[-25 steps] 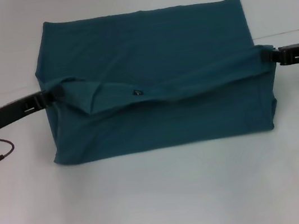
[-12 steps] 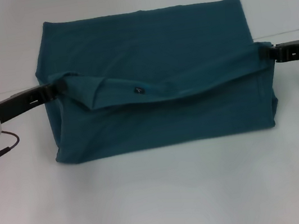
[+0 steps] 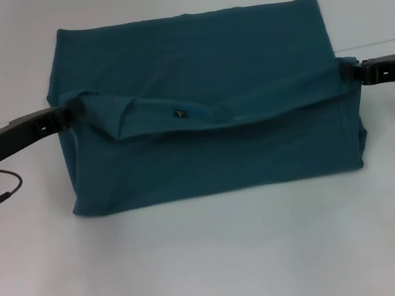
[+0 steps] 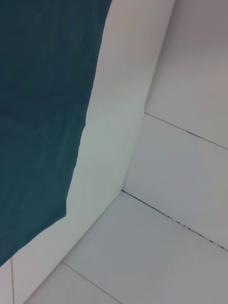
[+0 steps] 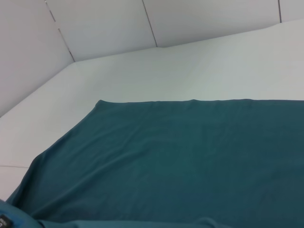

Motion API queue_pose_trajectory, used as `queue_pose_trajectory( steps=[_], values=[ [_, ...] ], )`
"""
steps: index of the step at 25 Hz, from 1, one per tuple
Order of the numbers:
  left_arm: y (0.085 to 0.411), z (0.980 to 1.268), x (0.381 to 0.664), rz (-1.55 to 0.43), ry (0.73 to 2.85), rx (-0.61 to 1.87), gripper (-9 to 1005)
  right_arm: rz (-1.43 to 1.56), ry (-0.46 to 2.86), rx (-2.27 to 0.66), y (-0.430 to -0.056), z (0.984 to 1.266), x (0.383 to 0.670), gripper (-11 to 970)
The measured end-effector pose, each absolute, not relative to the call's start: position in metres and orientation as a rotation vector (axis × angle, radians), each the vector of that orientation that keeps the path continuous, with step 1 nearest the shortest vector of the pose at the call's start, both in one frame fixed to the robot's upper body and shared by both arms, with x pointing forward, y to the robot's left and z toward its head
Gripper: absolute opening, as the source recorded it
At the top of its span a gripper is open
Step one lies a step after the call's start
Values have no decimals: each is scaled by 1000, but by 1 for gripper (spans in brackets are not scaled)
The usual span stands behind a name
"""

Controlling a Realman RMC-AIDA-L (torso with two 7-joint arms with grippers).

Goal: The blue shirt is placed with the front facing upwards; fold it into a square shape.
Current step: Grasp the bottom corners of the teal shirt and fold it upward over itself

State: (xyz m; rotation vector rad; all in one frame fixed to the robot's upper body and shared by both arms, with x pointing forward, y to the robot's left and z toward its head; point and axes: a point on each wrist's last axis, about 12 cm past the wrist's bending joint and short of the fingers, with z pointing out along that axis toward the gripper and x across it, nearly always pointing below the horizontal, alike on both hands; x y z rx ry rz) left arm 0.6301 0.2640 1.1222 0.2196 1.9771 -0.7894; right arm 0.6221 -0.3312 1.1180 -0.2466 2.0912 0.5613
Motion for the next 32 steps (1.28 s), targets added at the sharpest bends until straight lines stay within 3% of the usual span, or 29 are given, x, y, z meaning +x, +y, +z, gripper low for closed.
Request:
queue_pose_trajectory(
  steps=[14, 22, 32],
  values=[
    [266, 1118, 626, -786, 1932, 206, 37, 542, 2092, -247, -329, 1111, 619, 53],
    [276, 1106, 603, -849, 1904, 194, 37, 634, 2103, -255, -326, 1103, 603, 53],
    [289, 1075, 553, -923, 1917, 267, 38, 730, 2152, -285, -335, 1081, 561, 53]
  ],
)
